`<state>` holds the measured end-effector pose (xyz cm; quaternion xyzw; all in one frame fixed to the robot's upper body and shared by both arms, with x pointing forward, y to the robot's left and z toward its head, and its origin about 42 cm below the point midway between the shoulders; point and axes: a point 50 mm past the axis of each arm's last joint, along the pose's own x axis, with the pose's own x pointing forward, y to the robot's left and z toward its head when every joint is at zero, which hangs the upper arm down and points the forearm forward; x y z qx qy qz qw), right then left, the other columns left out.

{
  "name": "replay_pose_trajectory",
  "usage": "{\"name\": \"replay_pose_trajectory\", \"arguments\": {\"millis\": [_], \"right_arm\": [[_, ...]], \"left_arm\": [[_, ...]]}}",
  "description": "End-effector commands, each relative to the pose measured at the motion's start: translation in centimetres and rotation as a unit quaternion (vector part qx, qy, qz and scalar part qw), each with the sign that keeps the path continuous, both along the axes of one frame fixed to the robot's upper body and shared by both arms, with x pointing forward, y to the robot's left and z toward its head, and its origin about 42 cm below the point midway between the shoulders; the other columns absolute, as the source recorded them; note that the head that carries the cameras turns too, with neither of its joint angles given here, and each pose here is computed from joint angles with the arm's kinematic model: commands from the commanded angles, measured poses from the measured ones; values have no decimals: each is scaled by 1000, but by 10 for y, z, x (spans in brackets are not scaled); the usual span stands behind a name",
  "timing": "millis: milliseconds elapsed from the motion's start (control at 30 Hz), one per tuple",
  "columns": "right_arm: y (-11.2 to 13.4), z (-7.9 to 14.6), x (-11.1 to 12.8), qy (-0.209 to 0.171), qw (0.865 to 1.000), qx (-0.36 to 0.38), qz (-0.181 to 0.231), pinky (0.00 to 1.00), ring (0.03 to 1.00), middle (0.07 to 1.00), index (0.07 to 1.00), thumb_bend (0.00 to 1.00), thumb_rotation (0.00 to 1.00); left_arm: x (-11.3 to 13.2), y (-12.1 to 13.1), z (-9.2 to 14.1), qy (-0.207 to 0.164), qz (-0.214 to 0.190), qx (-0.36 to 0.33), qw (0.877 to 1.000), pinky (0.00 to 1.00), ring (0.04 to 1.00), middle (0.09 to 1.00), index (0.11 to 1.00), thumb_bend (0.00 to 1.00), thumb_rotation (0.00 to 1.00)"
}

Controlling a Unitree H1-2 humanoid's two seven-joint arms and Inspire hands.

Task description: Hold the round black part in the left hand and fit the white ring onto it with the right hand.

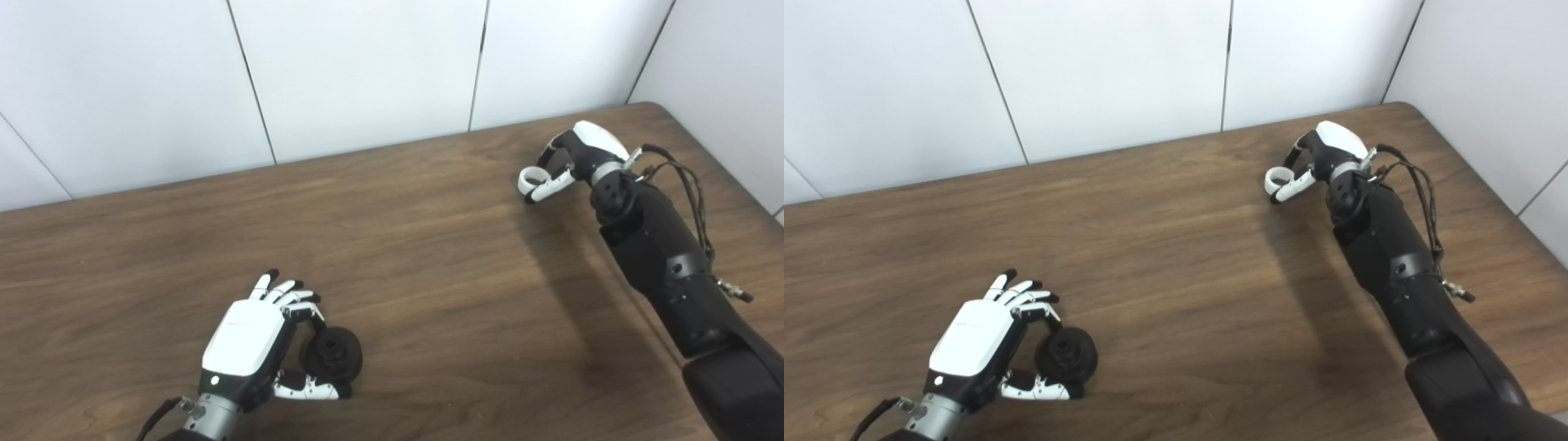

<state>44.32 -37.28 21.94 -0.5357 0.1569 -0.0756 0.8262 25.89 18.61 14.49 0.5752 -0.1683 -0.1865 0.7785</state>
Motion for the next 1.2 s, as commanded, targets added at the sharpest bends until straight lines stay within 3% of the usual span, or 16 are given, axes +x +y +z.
{"name": "replay_pose_trajectory", "arguments": {"millis": [0,633,900,1167], "right_arm": [[-6,29,4,-52,999,-12,-6,1000,969,861,487,526,135],[-4,30,-5,-65,998,-20,11,959,963,836,486,523,130],[29,51,-18,-69,992,-41,95,997,934,819,486,523,131],[78,58,-36,-66,979,-44,187,1000,959,858,485,523,133]], "left_arm": [[-1,0,8,-21,-4,8,1000,1000,880,778,483,525,53],[0,-3,10,-20,-4,6,1000,1000,888,784,483,525,53],[-1,-8,8,-21,-4,4,1000,1000,886,781,483,525,53],[-3,-16,7,-18,-1,10,1000,1000,892,784,483,525,54]]}}
